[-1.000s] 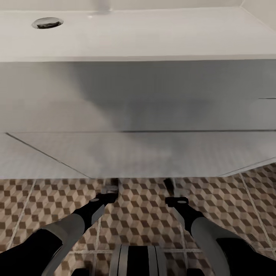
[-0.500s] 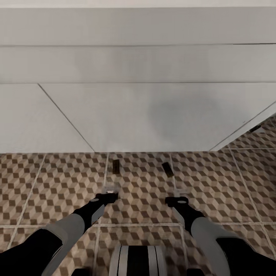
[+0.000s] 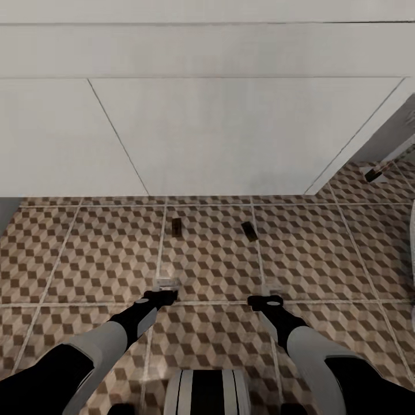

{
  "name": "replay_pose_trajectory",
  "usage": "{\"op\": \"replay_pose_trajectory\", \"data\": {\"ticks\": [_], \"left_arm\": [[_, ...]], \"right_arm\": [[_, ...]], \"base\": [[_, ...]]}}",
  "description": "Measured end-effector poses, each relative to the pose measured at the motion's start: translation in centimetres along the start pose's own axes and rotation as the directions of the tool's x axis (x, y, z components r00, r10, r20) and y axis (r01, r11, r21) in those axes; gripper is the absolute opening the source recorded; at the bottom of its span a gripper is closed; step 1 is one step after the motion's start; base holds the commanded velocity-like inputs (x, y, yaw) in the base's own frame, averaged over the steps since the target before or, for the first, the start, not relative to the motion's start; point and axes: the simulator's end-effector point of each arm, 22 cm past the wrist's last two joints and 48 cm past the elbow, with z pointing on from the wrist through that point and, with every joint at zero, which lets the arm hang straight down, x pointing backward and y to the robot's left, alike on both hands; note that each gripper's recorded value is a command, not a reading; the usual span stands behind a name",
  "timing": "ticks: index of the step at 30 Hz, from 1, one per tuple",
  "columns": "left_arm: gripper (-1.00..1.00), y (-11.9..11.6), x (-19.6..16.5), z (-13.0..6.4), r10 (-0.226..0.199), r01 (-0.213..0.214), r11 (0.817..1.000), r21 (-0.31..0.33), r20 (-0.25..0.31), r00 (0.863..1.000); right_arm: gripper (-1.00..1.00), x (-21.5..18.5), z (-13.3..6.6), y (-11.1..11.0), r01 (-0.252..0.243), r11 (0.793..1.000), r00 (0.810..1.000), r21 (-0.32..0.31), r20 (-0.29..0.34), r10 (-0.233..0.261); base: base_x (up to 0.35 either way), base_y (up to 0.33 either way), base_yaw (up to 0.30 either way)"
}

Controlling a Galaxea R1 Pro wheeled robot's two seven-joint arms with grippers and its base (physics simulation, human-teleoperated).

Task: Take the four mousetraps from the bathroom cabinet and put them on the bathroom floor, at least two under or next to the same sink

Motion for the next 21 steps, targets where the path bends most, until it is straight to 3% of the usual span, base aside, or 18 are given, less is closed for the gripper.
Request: {"op": "replay_pose_trajectory", "data": {"ticks": [21], "left_arm": [[1.00,0.06,-0.01,0.00,0.000,0.000,1.000,-0.001,0.000,1.000]], "right_arm": [[1.00,-0.19,-0.04,0.18,0.001,1.000,1.000,-0.002,0.003,-0.001]], "base": [[-0.346,0.000,0.000]]}}
